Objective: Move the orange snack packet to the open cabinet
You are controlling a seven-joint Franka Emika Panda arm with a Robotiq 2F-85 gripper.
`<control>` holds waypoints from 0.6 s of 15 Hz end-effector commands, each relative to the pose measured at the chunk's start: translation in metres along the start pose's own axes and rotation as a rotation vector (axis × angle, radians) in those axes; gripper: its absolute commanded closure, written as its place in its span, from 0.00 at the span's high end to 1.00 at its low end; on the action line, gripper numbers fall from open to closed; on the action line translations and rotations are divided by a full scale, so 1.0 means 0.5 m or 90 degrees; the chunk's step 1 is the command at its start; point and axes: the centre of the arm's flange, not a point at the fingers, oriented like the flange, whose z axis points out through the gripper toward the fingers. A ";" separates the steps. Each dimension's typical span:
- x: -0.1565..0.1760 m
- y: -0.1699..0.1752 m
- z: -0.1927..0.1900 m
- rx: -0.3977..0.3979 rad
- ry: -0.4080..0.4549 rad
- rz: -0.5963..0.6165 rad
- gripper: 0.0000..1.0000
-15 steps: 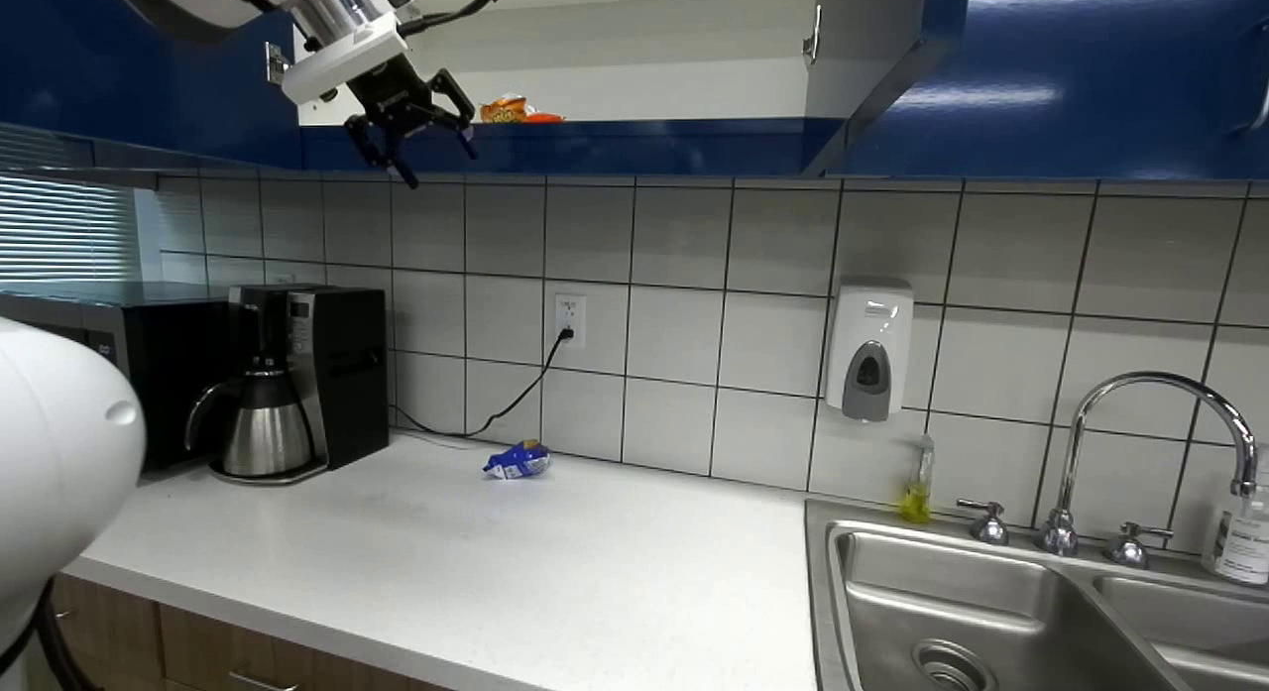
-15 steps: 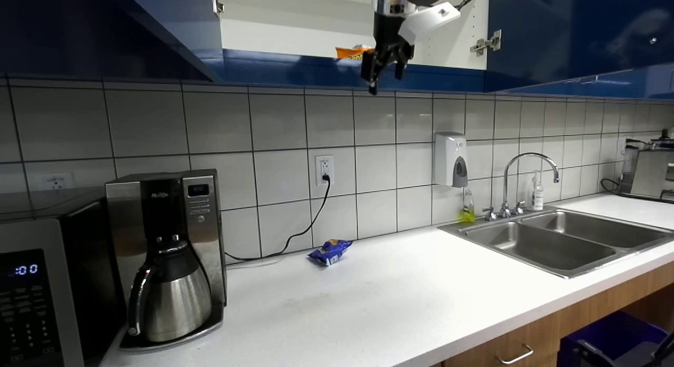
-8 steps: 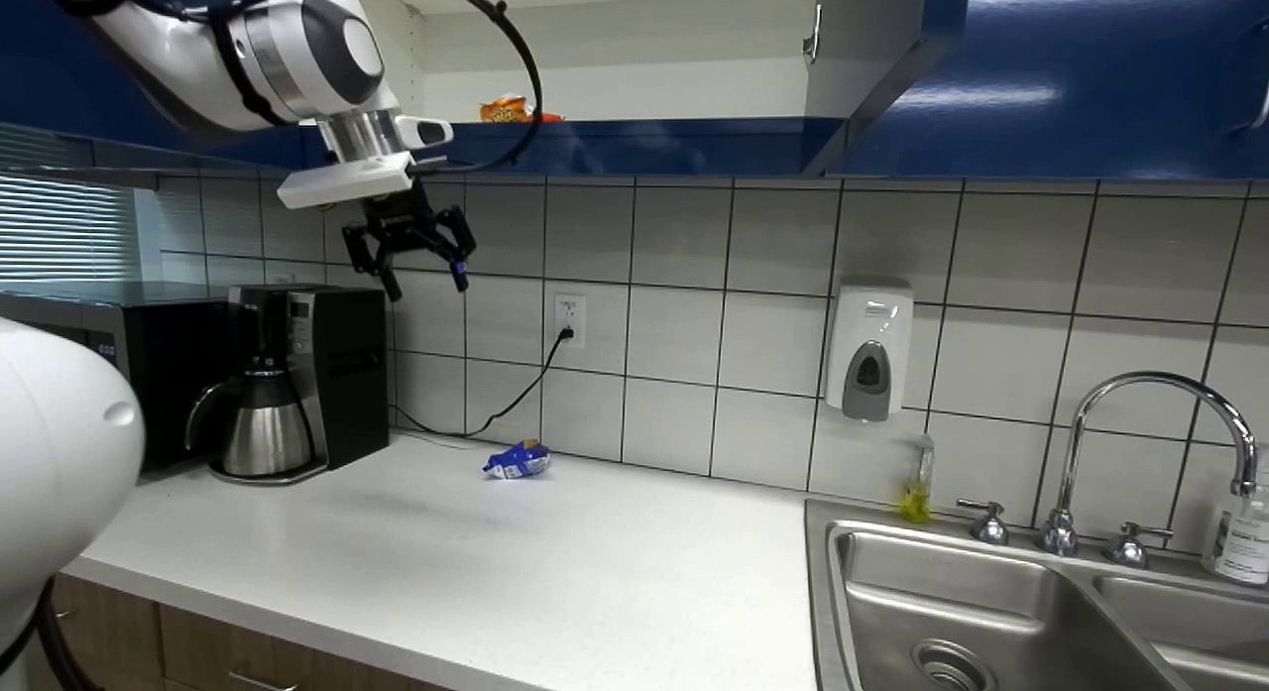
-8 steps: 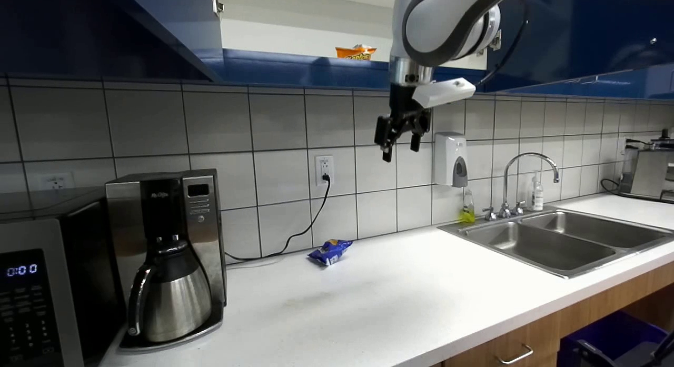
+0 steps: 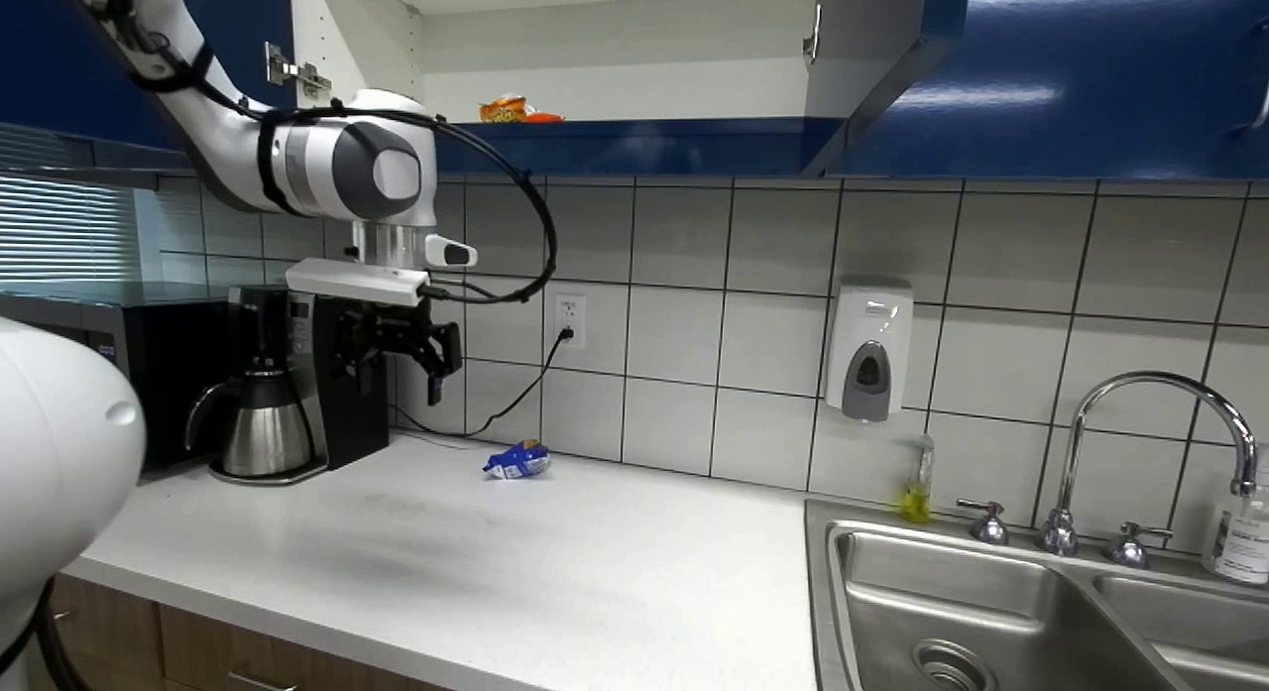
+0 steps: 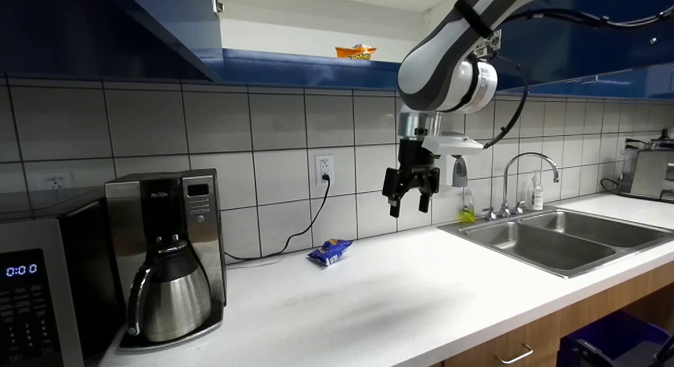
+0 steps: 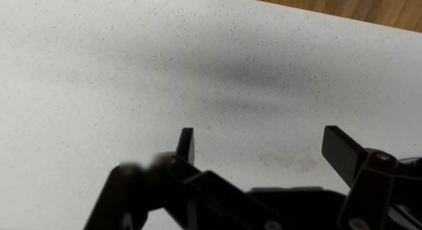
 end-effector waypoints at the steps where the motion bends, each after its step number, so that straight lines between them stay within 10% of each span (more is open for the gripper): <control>1: -0.002 0.016 0.064 0.058 -0.041 -0.008 1.00; 9: -0.007 0.011 0.071 0.045 -0.045 0.003 1.00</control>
